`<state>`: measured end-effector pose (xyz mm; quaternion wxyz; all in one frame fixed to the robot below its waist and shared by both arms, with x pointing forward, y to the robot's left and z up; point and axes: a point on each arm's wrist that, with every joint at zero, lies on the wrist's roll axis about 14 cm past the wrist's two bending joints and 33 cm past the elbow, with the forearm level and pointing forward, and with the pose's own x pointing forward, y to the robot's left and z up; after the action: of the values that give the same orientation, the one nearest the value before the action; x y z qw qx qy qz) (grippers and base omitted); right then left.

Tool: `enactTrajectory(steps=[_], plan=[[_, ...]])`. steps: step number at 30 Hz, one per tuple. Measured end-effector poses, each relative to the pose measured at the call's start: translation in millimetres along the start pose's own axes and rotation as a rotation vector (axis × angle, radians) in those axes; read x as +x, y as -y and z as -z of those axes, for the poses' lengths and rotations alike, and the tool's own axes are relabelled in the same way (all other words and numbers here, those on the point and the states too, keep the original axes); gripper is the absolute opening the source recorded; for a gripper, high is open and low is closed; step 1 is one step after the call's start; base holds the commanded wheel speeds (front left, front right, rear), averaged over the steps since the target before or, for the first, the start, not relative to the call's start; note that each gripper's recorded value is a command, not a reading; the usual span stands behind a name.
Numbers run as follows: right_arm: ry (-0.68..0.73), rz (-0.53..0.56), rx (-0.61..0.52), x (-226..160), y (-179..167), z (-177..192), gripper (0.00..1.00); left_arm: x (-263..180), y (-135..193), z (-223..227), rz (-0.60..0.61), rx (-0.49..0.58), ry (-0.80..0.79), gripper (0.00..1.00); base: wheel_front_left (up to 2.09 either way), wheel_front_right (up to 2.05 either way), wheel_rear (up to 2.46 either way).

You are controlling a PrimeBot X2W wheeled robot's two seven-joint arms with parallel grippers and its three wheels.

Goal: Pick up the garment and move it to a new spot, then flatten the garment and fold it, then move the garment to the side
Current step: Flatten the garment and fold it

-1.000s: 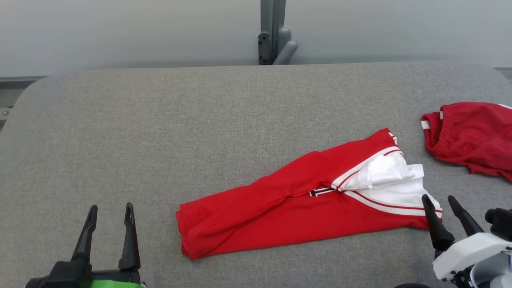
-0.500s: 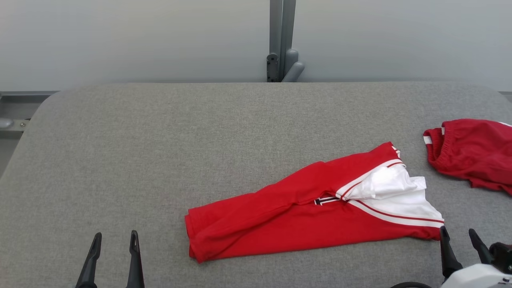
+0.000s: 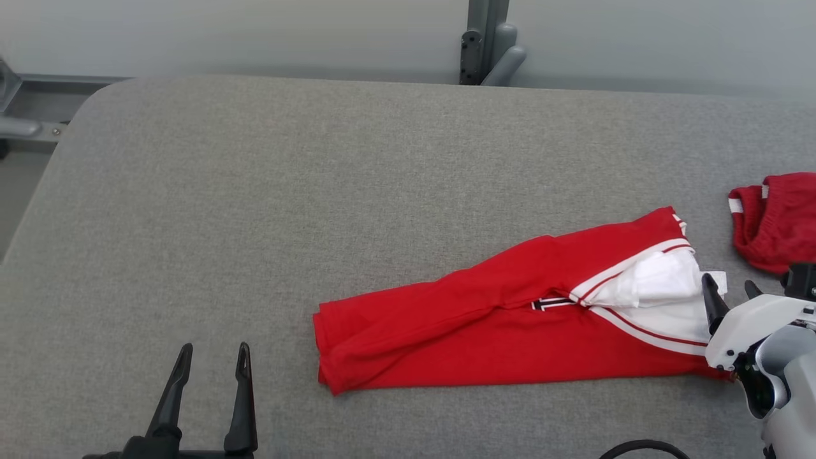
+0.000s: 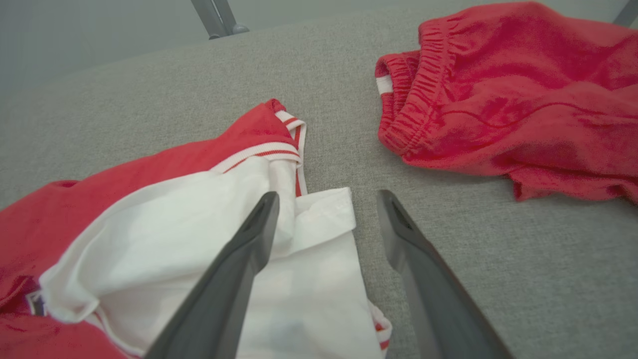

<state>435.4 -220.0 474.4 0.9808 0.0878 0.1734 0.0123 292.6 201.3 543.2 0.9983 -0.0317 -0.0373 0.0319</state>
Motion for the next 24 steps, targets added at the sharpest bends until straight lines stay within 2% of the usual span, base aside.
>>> enactTrajectory(steps=[6, 14, 16, 20, 24], plan=[[-0.161, 0.001, -0.004, 22, -7, 36, 1.0, 1, -6, 8, -0.03, 0.003, -0.031, 1.0, 0.0, 0.0, 0.0], [-0.261, -0.065, 0.025, 40, -33, 53, 1.0, 5, -12, 14, -0.055, 0.004, -0.052, 1.0, 0.0, 0.0, 0.0], [-0.269, -0.079, 0.047, 41, -37, 51, 0.0, 6, -11, 15, -0.054, -0.002, -0.054, 1.0, 0.0, 0.0, 0.0], [-0.257, -0.12, 0.118, 38, -49, 43, 0.0, 8, -4, 18, -0.035, -0.019, -0.062, 1.0, 0.0, 0.0, 0.0], [-0.208, -0.114, 0.144, 31, -31, 20, 0.0, 10, 1, 17, -0.024, -0.037, -0.056, 1.0, 0.0, 0.0, 0.0]])
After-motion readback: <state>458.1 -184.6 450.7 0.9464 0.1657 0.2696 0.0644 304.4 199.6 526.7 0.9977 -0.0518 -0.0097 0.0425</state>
